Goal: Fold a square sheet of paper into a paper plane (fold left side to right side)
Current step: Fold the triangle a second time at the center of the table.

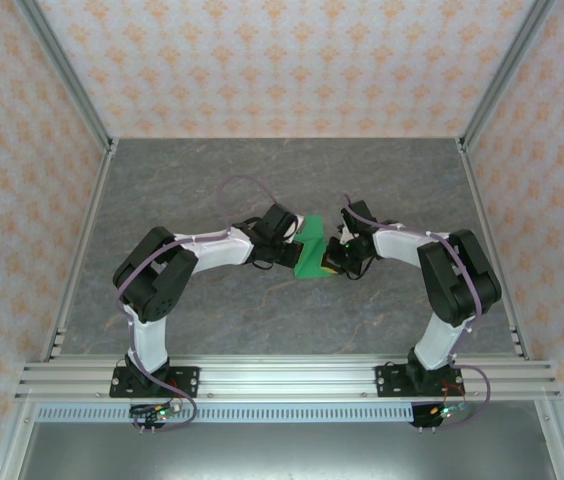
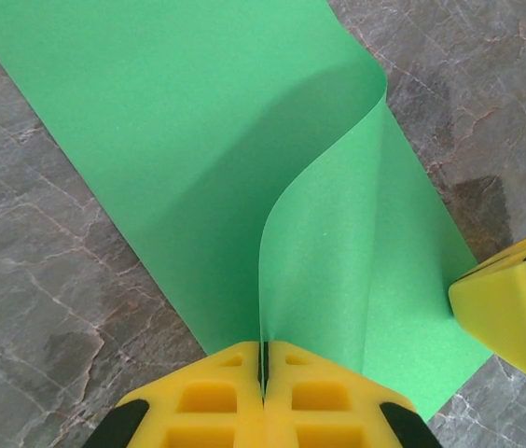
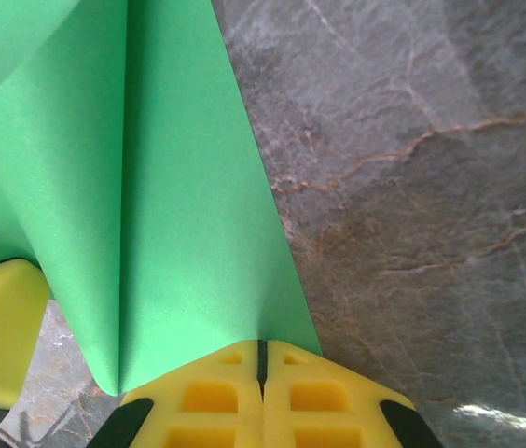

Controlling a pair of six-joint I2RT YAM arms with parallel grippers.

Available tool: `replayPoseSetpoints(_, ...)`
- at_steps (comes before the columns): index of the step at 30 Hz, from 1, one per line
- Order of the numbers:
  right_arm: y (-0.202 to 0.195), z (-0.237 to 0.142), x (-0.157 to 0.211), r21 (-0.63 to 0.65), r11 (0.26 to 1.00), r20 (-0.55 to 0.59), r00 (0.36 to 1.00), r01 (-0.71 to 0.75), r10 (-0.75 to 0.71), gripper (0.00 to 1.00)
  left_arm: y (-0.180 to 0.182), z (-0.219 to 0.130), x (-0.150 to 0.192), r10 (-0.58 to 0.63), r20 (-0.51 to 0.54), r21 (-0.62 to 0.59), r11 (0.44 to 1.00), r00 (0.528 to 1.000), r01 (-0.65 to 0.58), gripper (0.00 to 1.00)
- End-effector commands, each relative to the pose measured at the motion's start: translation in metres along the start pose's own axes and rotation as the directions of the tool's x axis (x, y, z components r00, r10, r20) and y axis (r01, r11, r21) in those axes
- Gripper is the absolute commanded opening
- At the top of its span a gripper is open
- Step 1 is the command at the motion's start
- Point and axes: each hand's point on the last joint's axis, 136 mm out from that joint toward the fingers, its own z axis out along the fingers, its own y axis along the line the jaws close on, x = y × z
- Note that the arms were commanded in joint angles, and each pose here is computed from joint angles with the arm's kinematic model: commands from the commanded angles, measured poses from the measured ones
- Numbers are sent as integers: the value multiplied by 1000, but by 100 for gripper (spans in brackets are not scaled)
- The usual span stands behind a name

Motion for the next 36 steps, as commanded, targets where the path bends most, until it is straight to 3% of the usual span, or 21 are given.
replayPoseSetpoints(1, -30, 9, 17, 120, 992, -60, 997, -30, 37, 6, -5, -3, -15, 22, 41, 24, 999, 999, -23, 4)
replayPoseSetpoints(12, -30, 9, 17, 121, 992, -61, 997, -29, 37, 5, 2, 14, -2, 13, -6, 12, 1000, 1000, -13, 4)
replayPoseSetpoints(29, -33, 10, 19, 130, 991, -67, 997, -30, 39, 5, 8, 13, -4, 19, 8, -29, 999, 1000, -18, 4)
replayPoseSetpoints(36, 10, -6, -1, -50, 999, 22, 1000, 11, -10, 6, 11, 17, 5, 22, -18, -29, 999, 1000, -23, 4)
